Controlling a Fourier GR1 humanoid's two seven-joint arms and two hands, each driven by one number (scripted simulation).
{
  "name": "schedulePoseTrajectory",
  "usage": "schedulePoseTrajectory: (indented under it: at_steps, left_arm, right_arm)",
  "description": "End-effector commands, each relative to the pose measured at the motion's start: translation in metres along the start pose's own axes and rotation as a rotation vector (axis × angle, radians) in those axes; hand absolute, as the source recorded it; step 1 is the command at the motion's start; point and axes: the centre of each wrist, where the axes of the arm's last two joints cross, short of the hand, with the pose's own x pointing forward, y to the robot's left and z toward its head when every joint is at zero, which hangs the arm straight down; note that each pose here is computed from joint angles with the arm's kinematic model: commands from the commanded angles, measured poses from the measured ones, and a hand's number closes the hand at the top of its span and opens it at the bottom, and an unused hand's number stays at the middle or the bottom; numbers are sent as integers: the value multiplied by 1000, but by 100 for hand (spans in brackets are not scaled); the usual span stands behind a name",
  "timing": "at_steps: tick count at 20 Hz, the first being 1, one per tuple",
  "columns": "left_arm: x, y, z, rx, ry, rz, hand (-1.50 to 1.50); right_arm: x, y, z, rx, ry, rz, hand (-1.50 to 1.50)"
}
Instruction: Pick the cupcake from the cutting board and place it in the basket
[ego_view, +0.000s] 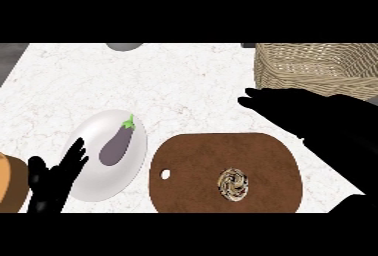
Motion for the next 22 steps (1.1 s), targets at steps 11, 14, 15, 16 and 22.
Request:
schedulePoseTrajectory:
  at_steps: [11, 14, 15, 16, 22]
  left_arm:
    - [-26, -13, -18, -16, 111, -6, 0]
    - [-24, -17, -5, -37, 94, -4, 0]
    - [-24, -3, -7, -25, 93, -11, 0]
    - [-14, -8, -9, -31, 109, -14, 0]
    - [-23, -12, -2, -38, 105, -6, 0]
  right_arm:
    - [15, -4, 28, 92, 63, -13, -150]
    - [9, 23, 10, 71, 80, -26, -150]
    - [9, 32, 11, 84, 76, -43, -150]
    - [7, 25, -1, 92, 93, -40, -150]
    - [3, 62, -13, 81, 108, -21, -150]
